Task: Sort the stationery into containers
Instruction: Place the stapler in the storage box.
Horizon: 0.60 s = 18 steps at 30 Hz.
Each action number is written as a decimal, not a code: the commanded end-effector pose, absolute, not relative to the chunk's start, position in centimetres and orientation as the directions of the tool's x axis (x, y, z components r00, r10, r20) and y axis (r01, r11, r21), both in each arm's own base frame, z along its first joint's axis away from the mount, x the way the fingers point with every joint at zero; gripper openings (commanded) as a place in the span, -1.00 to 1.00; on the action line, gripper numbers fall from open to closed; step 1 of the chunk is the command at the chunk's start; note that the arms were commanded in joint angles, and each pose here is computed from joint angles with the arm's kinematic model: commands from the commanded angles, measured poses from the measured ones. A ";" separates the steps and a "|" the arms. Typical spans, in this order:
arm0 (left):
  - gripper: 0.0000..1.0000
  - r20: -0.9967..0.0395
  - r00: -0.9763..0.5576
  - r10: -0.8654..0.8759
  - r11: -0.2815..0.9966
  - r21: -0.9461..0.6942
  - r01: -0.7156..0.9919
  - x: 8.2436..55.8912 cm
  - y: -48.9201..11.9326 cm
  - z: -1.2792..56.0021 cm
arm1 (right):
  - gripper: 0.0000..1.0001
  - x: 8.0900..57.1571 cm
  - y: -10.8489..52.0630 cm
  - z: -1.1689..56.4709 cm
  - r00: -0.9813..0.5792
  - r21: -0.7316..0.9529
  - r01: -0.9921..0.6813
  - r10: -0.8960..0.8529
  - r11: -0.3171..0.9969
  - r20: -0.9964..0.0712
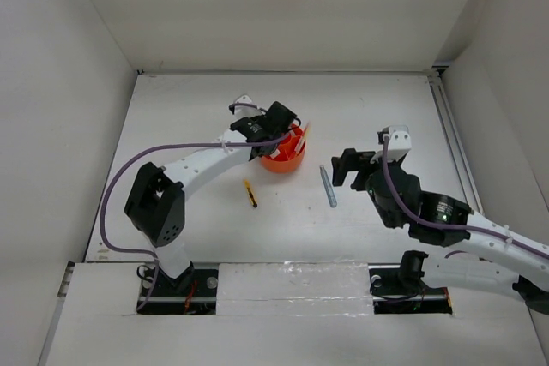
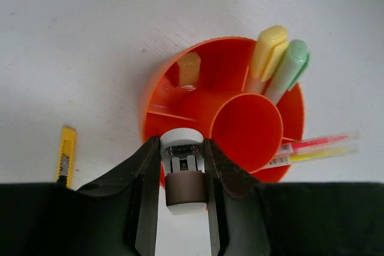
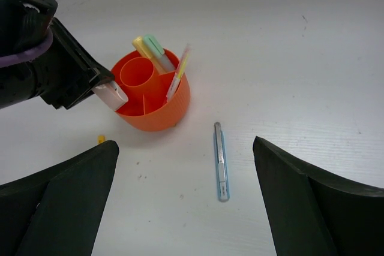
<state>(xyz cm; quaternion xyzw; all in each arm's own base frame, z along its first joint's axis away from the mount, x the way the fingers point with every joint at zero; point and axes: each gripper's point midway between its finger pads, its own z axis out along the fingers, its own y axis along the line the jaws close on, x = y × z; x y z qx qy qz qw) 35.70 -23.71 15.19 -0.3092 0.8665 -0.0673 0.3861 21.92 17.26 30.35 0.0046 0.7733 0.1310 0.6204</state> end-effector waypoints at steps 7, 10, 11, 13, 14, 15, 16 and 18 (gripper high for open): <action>-1.00 -0.643 -0.382 -0.664 0.721 -0.412 -0.558 36.4 -22.1 17.1 | 1.00 21.8 17.0 30.3 -0.232 0.220 -0.143 0.184 0.965 -0.955; -1.00 -0.637 -0.386 -0.667 0.722 -0.424 -0.547 36.6 -22.5 17.0 | 1.00 21.8 17.0 30.0 -0.236 0.213 -0.142 0.176 0.967 -0.956; -1.00 -0.631 -0.393 -0.669 0.722 -0.426 -0.545 36.5 -22.6 16.9 | 1.00 21.8 17.0 30.0 -0.236 0.213 -0.142 0.176 0.967 -0.956; -1.00 -0.631 -0.393 -0.669 0.722 -0.426 -0.545 36.7 -22.8 16.6 | 1.00 21.7 16.8 30.2 -0.232 0.220 -0.143 0.184 0.965 -0.955; -1.00 -0.631 -0.393 -0.669 0.722 -0.426 -0.545 36.7 -22.8 16.6 | 1.00 21.7 16.8 30.2 -0.232 0.220 -0.143 0.184 0.965 -0.955; -1.00 -0.625 -0.400 -0.670 0.723 -0.427 -0.544 36.6 -22.9 16.6 | 1.00 21.7 16.8 30.2 -0.232 0.220 -0.143 0.184 0.965 -0.955; -1.00 -0.625 -0.400 -0.670 0.723 -0.427 -0.544 36.6 -22.9 16.6 | 1.00 21.6 16.7 30.4 -0.228 0.229 -0.143 0.193 0.963 -0.954; -1.00 -0.625 -0.400 -0.670 0.723 -0.427 -0.544 36.6 -22.9 16.6 | 1.00 21.6 16.6 30.4 -0.228 0.229 -0.144 0.193 0.963 -0.954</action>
